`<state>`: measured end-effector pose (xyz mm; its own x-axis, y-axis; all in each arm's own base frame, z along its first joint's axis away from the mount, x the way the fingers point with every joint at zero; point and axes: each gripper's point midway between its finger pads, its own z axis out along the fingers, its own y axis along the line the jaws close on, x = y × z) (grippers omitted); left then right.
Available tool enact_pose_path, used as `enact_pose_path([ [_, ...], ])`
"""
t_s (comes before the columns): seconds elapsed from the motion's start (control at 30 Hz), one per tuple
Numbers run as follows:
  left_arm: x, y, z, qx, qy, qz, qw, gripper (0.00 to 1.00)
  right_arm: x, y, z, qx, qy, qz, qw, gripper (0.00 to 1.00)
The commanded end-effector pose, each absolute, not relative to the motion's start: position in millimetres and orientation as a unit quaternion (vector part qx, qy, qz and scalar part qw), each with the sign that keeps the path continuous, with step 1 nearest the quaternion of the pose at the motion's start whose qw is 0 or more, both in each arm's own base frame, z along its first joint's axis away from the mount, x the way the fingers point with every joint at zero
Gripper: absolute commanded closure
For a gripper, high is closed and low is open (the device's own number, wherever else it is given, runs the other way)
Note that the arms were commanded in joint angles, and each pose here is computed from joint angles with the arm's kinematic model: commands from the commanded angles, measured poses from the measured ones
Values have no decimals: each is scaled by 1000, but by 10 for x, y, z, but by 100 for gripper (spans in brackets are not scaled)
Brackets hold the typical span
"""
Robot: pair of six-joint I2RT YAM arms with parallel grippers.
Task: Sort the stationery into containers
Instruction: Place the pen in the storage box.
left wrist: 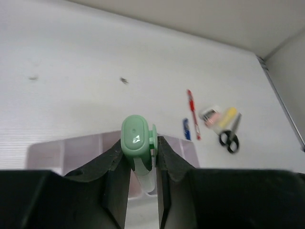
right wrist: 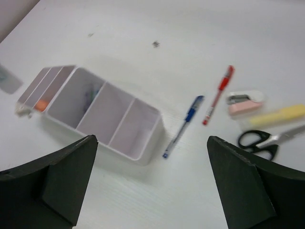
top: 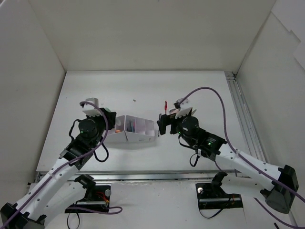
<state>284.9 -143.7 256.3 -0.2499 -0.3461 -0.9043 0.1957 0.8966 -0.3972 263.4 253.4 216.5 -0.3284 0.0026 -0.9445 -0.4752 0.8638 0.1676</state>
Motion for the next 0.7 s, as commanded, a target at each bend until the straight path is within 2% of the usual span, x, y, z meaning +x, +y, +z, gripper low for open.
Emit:
enact_pose_path([
  [0.0,2943,-937,2552,-96,750,-139,639,100,2753,1941,2287,-24,788,160,593,2],
  [0.17,3062,-854,2437,-91,753,-133,637,100,2663,1397,2161,42,797,100,594,2],
  [0.33,3178,-1095,2405,-70,757,-182,624,100,2584,971,1953,127,809,61,571,2],
  [0.67,3290,-1290,2128,-41,770,-193,606,100,2318,460,1191,220,869,-10,444,2],
])
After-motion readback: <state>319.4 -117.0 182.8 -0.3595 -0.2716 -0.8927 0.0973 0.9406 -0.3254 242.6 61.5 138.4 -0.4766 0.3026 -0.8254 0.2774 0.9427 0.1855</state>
